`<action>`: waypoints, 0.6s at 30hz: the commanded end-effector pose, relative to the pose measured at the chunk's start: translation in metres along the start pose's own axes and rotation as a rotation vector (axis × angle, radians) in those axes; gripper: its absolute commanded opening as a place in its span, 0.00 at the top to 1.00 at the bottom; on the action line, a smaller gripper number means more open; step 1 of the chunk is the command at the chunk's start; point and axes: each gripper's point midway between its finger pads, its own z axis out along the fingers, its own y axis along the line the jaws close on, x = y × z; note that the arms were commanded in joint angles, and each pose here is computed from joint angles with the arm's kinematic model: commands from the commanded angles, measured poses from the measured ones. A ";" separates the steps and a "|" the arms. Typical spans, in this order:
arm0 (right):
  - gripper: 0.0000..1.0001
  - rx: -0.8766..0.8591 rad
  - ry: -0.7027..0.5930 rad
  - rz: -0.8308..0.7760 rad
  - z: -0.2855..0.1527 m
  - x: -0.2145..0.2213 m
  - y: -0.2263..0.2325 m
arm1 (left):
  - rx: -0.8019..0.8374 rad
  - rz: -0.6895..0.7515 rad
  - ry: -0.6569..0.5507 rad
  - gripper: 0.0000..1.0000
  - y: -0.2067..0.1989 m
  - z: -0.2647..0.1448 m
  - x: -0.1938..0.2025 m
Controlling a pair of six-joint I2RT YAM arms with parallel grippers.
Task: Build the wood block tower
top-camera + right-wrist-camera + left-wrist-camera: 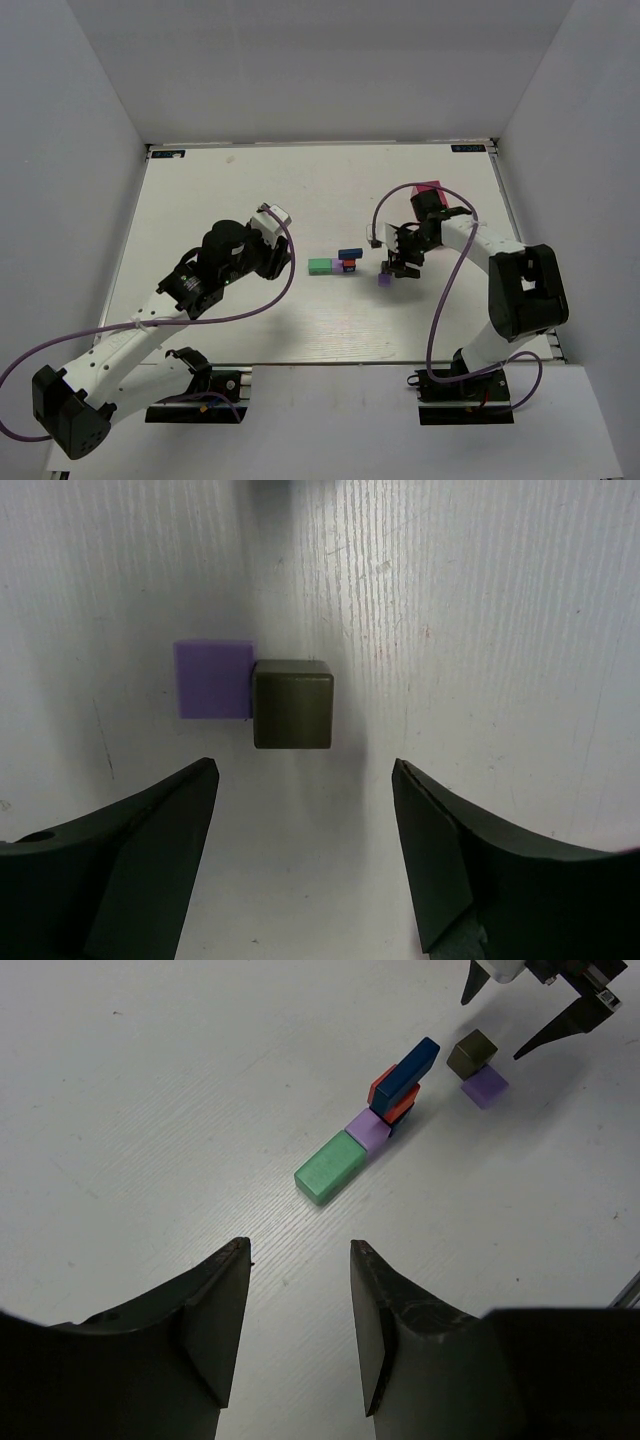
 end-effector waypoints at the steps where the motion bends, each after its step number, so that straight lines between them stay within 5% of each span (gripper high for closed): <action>1: 0.25 0.033 -0.050 -0.031 -0.002 -0.016 -0.017 | 0.011 0.003 -0.046 0.45 -0.001 -0.006 -0.016; 18: 0.38 0.016 -0.052 -0.022 0.015 -0.022 -0.016 | 0.011 0.004 -0.055 0.45 -0.001 -0.006 -0.018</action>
